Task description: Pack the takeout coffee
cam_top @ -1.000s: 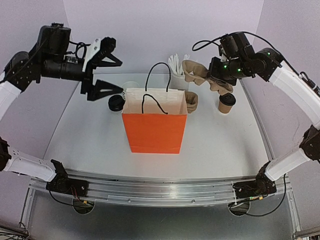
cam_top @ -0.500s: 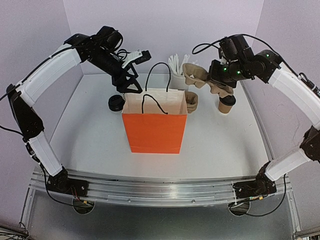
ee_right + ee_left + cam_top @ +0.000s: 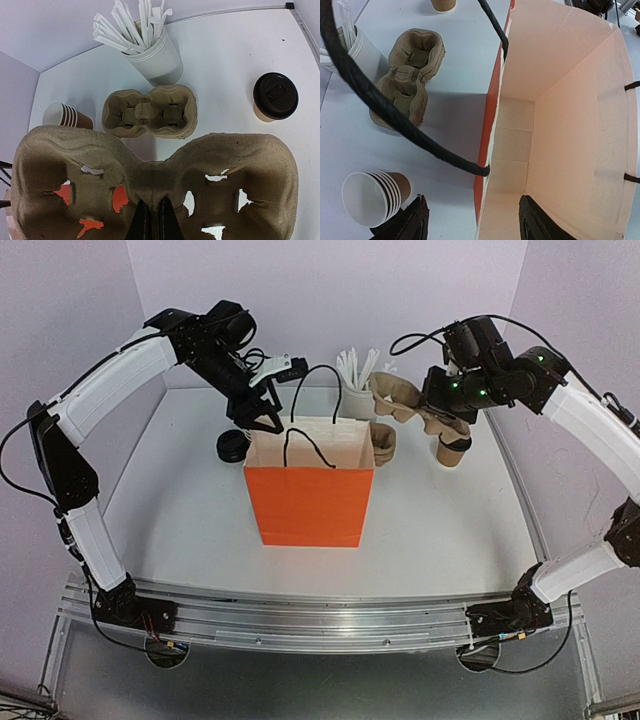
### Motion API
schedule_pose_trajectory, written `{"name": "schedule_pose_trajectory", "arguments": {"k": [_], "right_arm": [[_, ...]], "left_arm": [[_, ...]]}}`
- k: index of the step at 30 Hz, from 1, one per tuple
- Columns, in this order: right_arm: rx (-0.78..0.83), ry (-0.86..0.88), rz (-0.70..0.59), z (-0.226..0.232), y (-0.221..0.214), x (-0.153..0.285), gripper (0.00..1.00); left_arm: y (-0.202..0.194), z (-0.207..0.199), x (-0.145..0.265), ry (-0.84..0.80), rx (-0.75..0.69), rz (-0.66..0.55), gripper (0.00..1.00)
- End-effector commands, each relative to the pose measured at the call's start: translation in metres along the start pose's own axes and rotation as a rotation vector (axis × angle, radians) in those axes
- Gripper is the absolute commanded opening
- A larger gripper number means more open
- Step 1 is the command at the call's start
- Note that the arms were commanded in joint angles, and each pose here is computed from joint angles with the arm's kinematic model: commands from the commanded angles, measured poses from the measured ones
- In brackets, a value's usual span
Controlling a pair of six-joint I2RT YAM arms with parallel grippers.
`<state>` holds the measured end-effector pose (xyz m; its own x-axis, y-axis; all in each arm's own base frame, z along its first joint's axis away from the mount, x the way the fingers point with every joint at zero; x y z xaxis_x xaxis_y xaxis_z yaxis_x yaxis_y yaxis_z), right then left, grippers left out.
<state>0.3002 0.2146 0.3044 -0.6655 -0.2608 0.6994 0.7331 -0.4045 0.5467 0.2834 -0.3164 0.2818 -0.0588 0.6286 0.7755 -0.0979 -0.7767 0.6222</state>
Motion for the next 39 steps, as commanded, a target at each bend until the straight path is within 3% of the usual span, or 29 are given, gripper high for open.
{"name": "schedule_pose_trajectory", "arguments": {"k": [1, 5, 12, 13, 17, 23, 33, 39], "right_arm": [[-0.012, 0.034, -0.005, 0.009, 0.001, 0.006, 0.0], [-0.013, 0.035, -0.002, 0.009, 0.0, 0.007, 0.0], [-0.024, 0.047, -0.002, 0.008, -0.003, 0.012, 0.0], [-0.024, 0.054, -0.001, 0.009, -0.003, 0.014, 0.0], [-0.014, 0.099, -0.003, 0.02, -0.003, 0.025, 0.0], [0.121, 0.218, 0.005, 0.057, -0.013, 0.052, 0.0], [0.508, 0.379, 0.098, 0.104, -0.101, 0.087, 0.0], [0.51, 0.363, 0.052, 0.089, -0.107, 0.1, 0.0]], "left_arm": [[-0.006, 0.002, -0.014, -0.022, -0.025, 0.015, 0.6], [-0.009, 0.007, -0.019, -0.007, -0.035, 0.02, 0.54], [-0.006, -0.006, -0.013, -0.071, -0.027, 0.015, 0.03], [-0.005, -0.009, -0.008, -0.07, -0.03, 0.009, 0.0], [0.005, -0.013, 0.015, 0.037, -0.049, -0.008, 0.0], [0.015, -0.029, 0.038, 0.429, -0.137, 0.061, 0.0], [-0.005, -0.041, 0.035, 0.622, 0.098, 0.088, 0.0], [-0.025, -0.038, 0.032, 0.697, 0.228, 0.101, 0.0]]}}
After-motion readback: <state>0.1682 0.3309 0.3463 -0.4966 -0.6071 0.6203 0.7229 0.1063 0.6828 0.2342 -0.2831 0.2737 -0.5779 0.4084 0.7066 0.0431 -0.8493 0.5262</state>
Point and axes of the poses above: each gripper's point midway between its finger pads, its own x axis back along the fingers, its own z axis along the line the jaws close on, y = z × x, the point moved 2 cm from there along x, back along the fingers, and after that the axes turned 9 degrees about -x, right-handed, at the moved point
